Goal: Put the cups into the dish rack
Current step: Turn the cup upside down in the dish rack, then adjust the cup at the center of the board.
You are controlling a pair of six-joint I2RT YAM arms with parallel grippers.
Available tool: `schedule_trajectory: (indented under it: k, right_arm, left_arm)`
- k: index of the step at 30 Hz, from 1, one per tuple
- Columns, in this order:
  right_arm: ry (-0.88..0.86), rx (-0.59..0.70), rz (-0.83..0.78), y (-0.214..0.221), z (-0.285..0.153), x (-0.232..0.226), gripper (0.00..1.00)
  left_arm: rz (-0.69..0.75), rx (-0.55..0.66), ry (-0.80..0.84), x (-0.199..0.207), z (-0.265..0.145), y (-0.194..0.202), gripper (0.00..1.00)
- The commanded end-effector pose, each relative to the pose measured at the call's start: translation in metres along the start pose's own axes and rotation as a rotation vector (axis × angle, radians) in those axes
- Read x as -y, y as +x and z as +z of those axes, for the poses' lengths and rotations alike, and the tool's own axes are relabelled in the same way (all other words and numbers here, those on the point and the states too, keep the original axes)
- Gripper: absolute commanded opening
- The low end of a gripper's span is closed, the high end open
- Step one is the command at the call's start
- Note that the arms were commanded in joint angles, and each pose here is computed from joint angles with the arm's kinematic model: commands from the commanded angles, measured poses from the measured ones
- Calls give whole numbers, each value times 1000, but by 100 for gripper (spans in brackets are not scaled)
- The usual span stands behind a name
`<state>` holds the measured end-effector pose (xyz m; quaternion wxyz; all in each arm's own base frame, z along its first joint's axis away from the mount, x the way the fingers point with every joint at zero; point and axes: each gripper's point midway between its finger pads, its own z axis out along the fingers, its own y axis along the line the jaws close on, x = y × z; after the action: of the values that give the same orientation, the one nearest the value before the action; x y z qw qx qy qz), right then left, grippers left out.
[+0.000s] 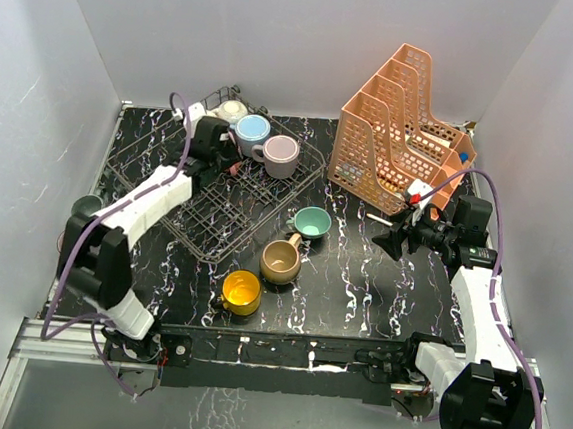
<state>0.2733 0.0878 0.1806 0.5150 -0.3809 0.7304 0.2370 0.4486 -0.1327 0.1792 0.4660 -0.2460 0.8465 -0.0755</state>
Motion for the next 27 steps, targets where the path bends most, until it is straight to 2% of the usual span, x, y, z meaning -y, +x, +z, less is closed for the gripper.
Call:
schedule_trajectory:
  k: [1, 12, 20, 24, 27]
  right_arm:
    - [-2, 27, -41, -4, 0, 0, 74]
    - [-44, 49, -41, -3, 2, -9, 74]
    - [-124, 92, -48, -1, 4, -25, 74]
    - [-186, 127, -57, -2, 4, -38, 74]
    - [-224, 145, -68, 0, 4, -47, 74]
  left_arm:
    - [-29, 5, 193, 11, -42, -3, 52]
    - [-157, -86, 494, -8, -131, 44, 56]
    - [-333, -52, 680, -21, -179, 54, 66]
    - [-333, -77, 738, -18, -191, 59, 69]
    - [-291, -142, 788, -10, -201, 67, 70]
